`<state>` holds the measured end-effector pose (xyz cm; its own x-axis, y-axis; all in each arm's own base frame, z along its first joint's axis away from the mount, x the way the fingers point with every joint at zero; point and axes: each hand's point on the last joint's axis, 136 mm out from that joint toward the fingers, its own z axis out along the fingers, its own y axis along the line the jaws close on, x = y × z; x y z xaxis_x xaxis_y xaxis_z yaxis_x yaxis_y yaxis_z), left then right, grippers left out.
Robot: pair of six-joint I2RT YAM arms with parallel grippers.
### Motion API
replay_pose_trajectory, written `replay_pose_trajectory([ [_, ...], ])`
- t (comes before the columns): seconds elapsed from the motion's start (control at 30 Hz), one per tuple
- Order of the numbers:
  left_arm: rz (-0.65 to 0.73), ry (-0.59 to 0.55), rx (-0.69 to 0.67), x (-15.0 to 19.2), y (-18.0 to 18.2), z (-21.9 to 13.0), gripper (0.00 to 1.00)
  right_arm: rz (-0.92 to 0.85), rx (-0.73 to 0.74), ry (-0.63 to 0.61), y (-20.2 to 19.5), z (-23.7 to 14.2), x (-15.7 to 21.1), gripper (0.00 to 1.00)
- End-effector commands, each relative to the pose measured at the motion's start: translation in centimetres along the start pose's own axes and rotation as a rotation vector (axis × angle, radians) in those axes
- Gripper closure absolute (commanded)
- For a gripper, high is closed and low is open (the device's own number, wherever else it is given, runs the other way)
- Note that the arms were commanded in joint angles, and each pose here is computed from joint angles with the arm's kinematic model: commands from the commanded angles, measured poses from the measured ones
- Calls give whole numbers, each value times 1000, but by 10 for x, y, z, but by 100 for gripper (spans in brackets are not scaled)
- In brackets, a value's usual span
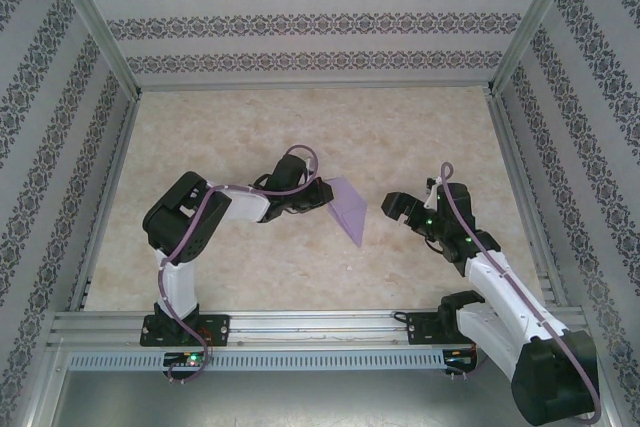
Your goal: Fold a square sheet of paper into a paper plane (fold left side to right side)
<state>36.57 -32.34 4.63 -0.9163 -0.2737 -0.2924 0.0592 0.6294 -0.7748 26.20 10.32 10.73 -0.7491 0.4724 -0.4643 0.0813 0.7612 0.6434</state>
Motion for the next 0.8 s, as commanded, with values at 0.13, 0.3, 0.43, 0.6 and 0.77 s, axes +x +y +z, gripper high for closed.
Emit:
replay_pose_trajectory([
  [0.13,81,5,92,-6,-26,-8,100,-21,-25,19,1,-3,3,2],
  [0.3,153,37,74,-2,-23,-30,100,-92,-98,27,19,-6,-2,2],
  [0.43,204,56,104,0,-23,-50,100,-127,-148,37,31,-5,-6,2],
  [0.6,289,108,142,10,-21,-73,100,-159,-228,67,44,3,-8,2],
  [0.77,367,167,216,24,-24,-87,100,-207,-413,193,69,11,6,2],
])
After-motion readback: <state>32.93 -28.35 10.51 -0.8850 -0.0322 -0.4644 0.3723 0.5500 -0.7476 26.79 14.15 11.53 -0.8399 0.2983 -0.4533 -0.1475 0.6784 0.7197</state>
